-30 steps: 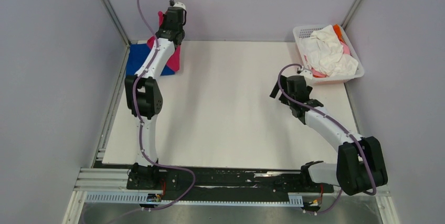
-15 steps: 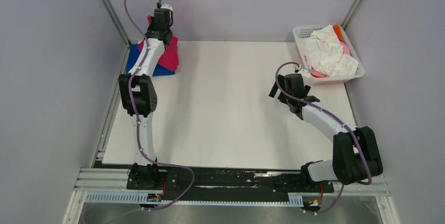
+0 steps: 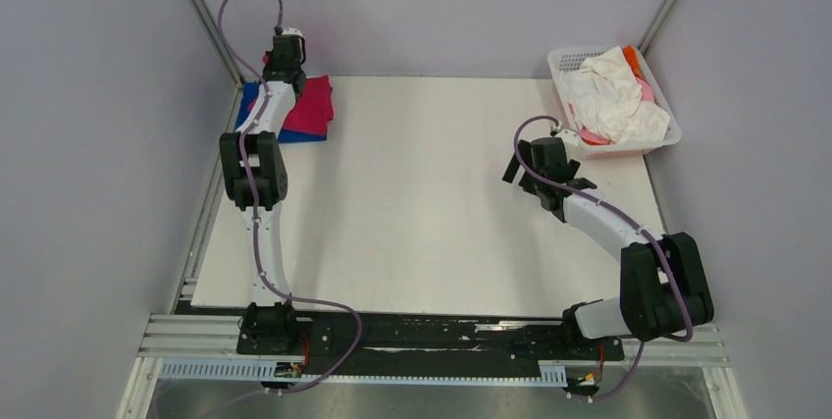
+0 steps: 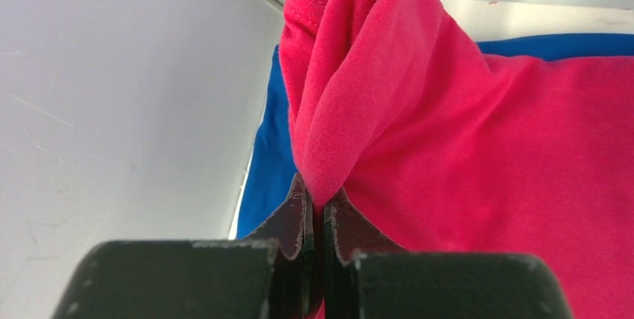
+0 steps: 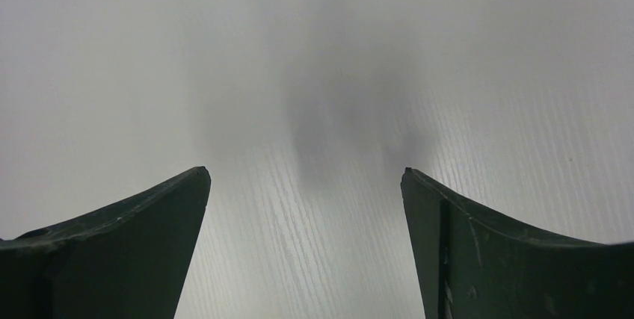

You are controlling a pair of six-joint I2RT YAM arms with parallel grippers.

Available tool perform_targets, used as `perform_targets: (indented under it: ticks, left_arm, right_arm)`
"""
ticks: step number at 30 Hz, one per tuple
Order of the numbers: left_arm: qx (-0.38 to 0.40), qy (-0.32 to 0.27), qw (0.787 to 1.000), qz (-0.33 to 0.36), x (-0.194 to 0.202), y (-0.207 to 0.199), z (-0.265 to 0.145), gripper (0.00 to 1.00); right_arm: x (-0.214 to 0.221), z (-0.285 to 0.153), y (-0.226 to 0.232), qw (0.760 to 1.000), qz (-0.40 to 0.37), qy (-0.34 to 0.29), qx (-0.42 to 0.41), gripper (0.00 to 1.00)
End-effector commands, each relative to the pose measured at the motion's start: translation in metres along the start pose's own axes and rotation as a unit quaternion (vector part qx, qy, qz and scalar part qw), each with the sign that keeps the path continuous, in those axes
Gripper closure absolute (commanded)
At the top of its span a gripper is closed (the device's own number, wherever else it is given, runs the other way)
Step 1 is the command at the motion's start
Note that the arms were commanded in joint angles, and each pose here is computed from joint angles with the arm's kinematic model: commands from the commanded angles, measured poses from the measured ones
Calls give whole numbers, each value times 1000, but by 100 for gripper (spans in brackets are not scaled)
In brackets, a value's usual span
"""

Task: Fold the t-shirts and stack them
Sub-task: Put the neatly folded tshirt into the corner of the board with the left arm

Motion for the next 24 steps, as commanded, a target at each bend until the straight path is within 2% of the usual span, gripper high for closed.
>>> perform_targets:
  ticks: [1,4,5,6,7,8,9,11,16,21,24]
  left_arm:
    - [-38,-9,997,-70,5,24,20,100]
    - [-42,3,995,-91,15,33,30,100]
    - [-40,7,994,-98,18,33,32,97]
    - [-42,11,994,-101,21,36,34,89]
    - [-41,15,993,-105,23,37,35,62]
    - [-42,16,993,-107,24,38,35,48]
    - [-45,18,993,-109,24,39,35,19]
    - [-56,16,991,-117,21,44,32,3]
    - [-65,11,985,-158,5,58,14,0]
    - [-2,-10,978,-207,-8,59,-9,0]
    - [63,-30,964,-257,-16,57,-32,0]
  right_arm:
    - [-15,0,7,1000,0,-21,-3,0]
    - [-15,0,7,1000,0,-19,-2,0]
    - [-15,0,7,1000,0,-20,-2,0]
    - [-14,0,7,1000,-1,-19,-2,0]
    - [-14,0,7,1000,-1,-19,-2,0]
    - [-14,0,7,1000,-1,-18,-1,0]
    - [-14,0,7,1000,0,-18,-2,0]
    - [-15,0,8,1000,0,-18,-4,0]
    - [-15,-1,8,1000,2,-17,-6,0]
    - [-15,-4,9,1000,4,-17,-12,0]
    - [-14,-4,9,1000,5,-13,-14,0]
Point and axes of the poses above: each gripper's point midway between its finger pads, its own z axis out along the fingers, its own y axis along the line the jaws close on, x = y × z, the point moved 9 cm from there along -z, back along the fingers, and after that the axes turned 6 degrees about z, right-handed, at the moved point
